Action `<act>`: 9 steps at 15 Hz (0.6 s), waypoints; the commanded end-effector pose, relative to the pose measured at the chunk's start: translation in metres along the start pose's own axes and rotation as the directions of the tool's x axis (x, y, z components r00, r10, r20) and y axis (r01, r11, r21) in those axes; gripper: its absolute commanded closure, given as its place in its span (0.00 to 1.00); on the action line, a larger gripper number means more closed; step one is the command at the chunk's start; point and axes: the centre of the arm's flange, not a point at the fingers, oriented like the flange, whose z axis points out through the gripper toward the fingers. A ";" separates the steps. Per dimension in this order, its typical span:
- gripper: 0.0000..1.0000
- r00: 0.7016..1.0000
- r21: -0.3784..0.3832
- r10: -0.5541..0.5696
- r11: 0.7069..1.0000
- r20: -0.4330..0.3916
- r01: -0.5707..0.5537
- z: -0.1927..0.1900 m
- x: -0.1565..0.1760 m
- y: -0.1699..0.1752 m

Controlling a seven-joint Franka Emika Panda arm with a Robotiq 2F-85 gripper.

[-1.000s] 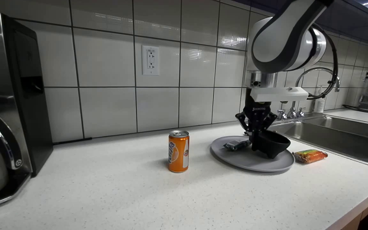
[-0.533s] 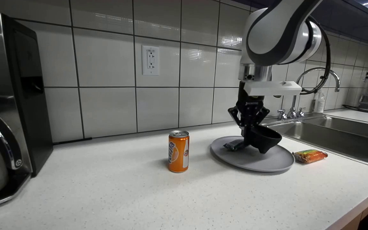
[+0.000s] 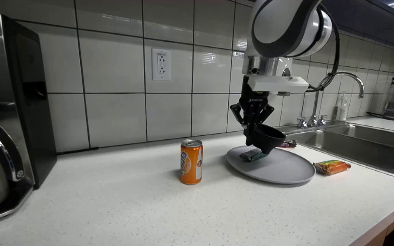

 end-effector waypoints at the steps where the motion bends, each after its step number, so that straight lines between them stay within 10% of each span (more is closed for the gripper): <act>1: 0.98 0.999 -0.014 -0.054 0.998 -0.004 0.054 -0.011 0.018 -0.016; 9: 0.98 0.985 0.006 -0.175 0.985 0.005 0.175 -0.001 0.050 -0.058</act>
